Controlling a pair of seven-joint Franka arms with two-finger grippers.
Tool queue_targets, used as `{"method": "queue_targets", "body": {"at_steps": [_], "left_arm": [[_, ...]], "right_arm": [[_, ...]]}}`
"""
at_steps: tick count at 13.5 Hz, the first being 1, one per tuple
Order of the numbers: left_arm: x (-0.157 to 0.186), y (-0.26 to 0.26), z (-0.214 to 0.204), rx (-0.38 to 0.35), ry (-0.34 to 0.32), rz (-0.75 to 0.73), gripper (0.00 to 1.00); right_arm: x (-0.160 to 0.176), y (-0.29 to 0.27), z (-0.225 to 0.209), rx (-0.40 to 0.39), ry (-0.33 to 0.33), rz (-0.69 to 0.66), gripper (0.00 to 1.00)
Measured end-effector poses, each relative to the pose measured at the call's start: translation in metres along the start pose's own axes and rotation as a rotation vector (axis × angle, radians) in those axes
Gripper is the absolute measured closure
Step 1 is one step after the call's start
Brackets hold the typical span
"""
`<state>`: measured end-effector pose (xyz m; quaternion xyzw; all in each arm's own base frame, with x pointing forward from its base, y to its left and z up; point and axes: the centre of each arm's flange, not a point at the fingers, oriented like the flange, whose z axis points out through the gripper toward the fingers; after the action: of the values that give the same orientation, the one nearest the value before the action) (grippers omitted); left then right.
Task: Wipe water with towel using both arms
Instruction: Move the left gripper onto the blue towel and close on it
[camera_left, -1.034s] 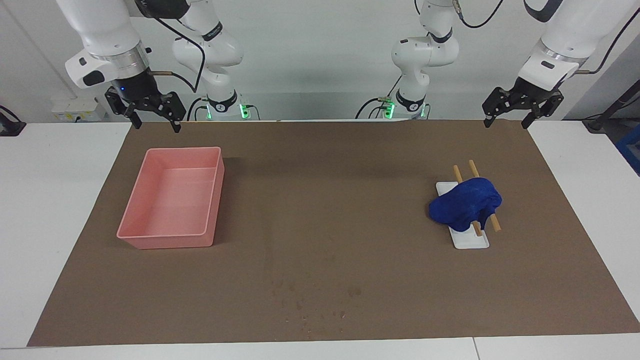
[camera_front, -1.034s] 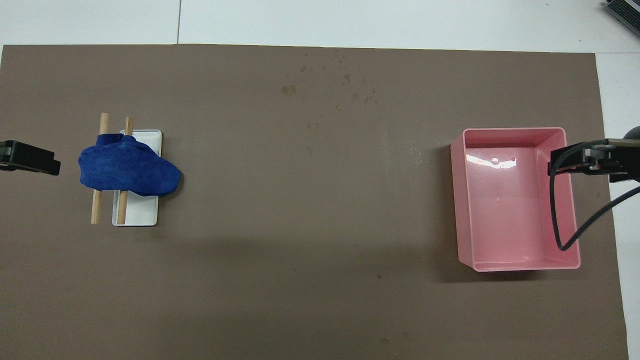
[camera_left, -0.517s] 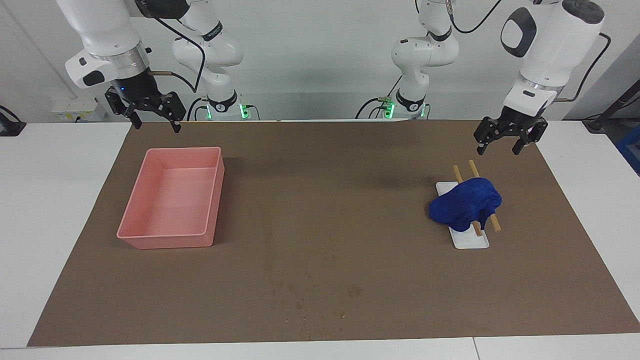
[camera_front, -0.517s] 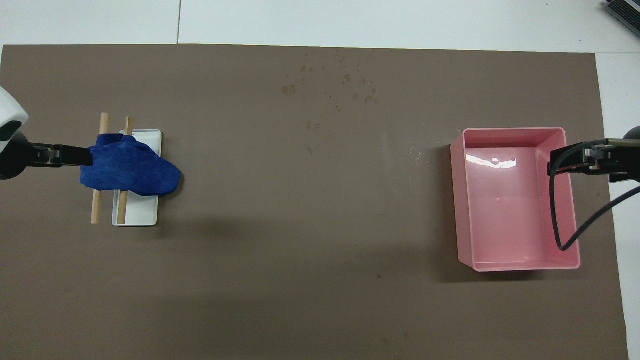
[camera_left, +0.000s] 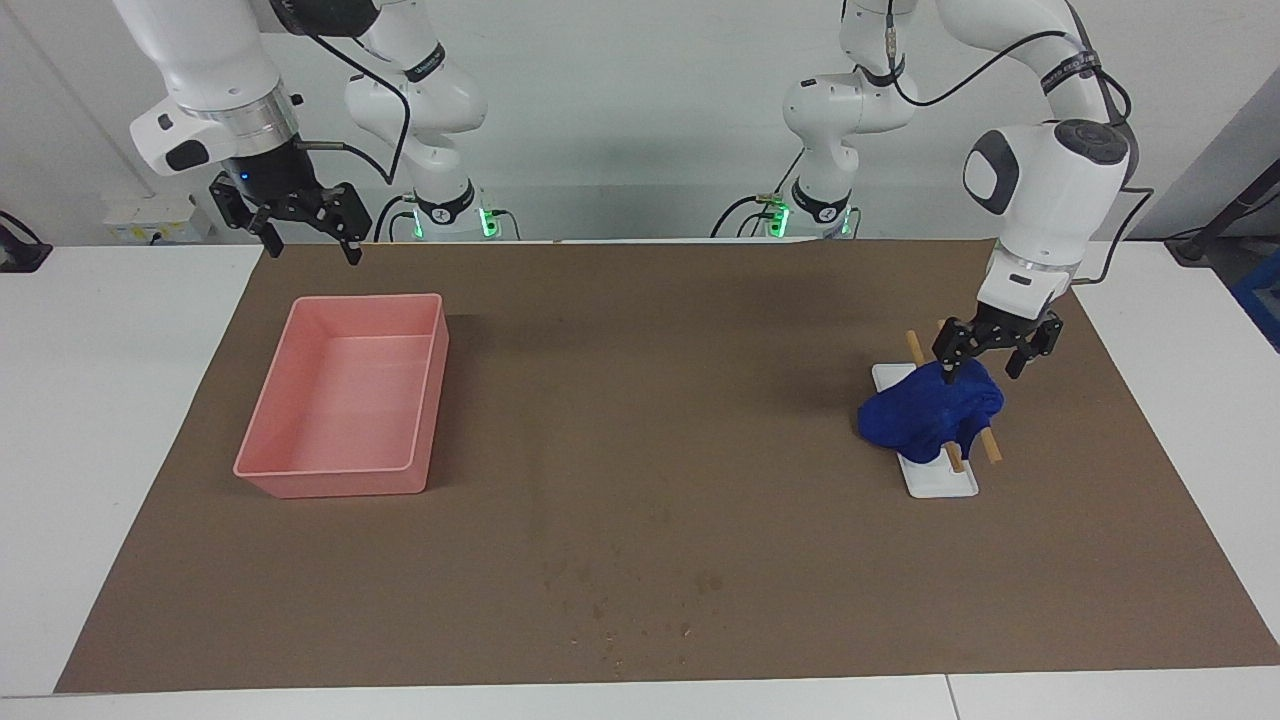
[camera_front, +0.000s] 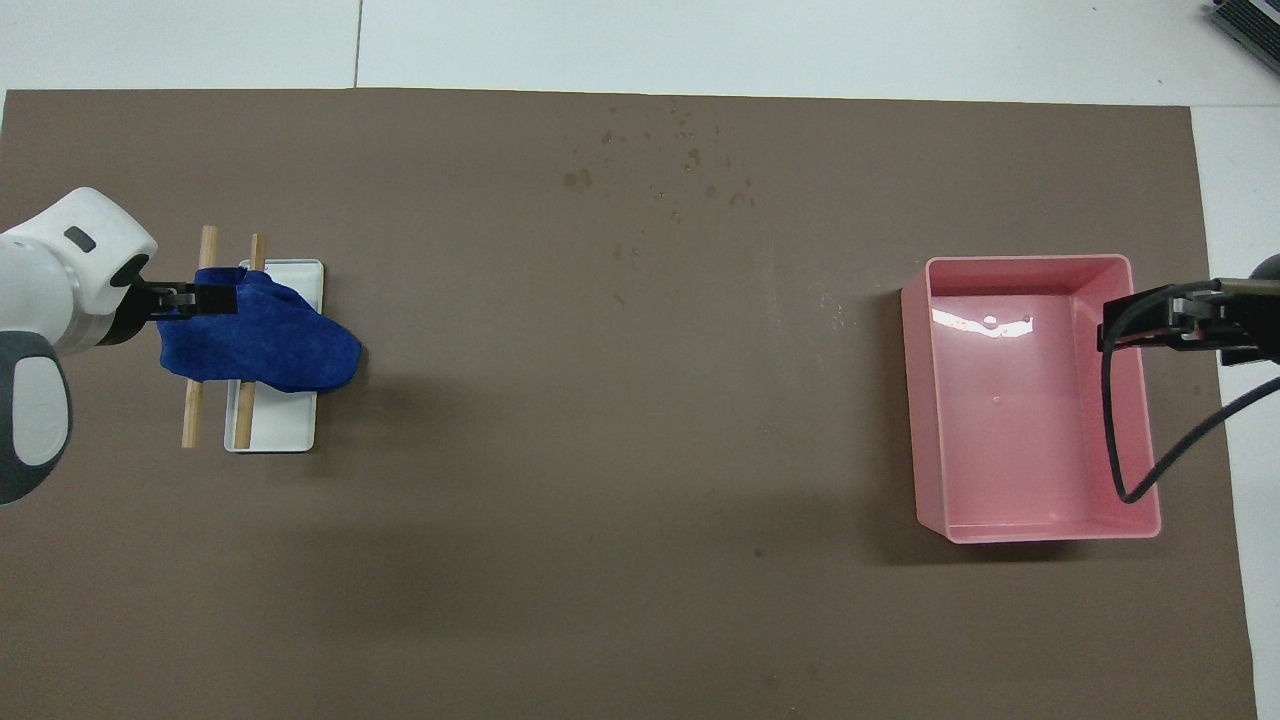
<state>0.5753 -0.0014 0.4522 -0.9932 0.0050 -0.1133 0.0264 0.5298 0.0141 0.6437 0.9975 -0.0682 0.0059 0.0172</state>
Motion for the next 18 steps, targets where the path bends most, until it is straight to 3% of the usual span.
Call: {"method": "queue_targets", "body": {"at_steps": [6,9,11,12,13,14,16,18], "left_arm": [[-0.007,0.0,0.027,0.014,-0.013,-0.048,0.0],[-0.008,0.0,0.028,0.014,-0.015,-0.077,0.17],[-0.008,0.001,0.028,0.013,-0.013,-0.083,0.43],[-0.008,0.001,0.028,0.013,-0.012,-0.085,0.43],[-0.007,0.001,0.027,0.013,-0.011,-0.086,0.51],[-0.007,0.001,0.027,0.013,-0.01,-0.087,0.51],[-0.007,-0.001,0.027,0.016,-0.009,-0.089,0.63],[-0.007,-0.001,0.027,0.016,-0.008,-0.09,0.63]], "right_arm": [[-0.01,0.002,-0.017,0.003,0.03,0.001,0.0],[-0.01,0.002,-0.016,0.003,0.03,0.003,0.0],[-0.01,0.003,-0.016,0.004,0.03,0.004,0.0],[-0.01,0.002,-0.016,0.003,0.03,0.002,0.0],[-0.01,0.001,-0.016,0.003,0.03,0.0,0.0],[-0.01,0.001,-0.016,0.003,0.03,-0.001,0.0],[-0.01,0.0,-0.012,0.003,0.021,0.006,0.01],[-0.01,-0.001,-0.005,0.001,0.007,0.037,0.04]]}}
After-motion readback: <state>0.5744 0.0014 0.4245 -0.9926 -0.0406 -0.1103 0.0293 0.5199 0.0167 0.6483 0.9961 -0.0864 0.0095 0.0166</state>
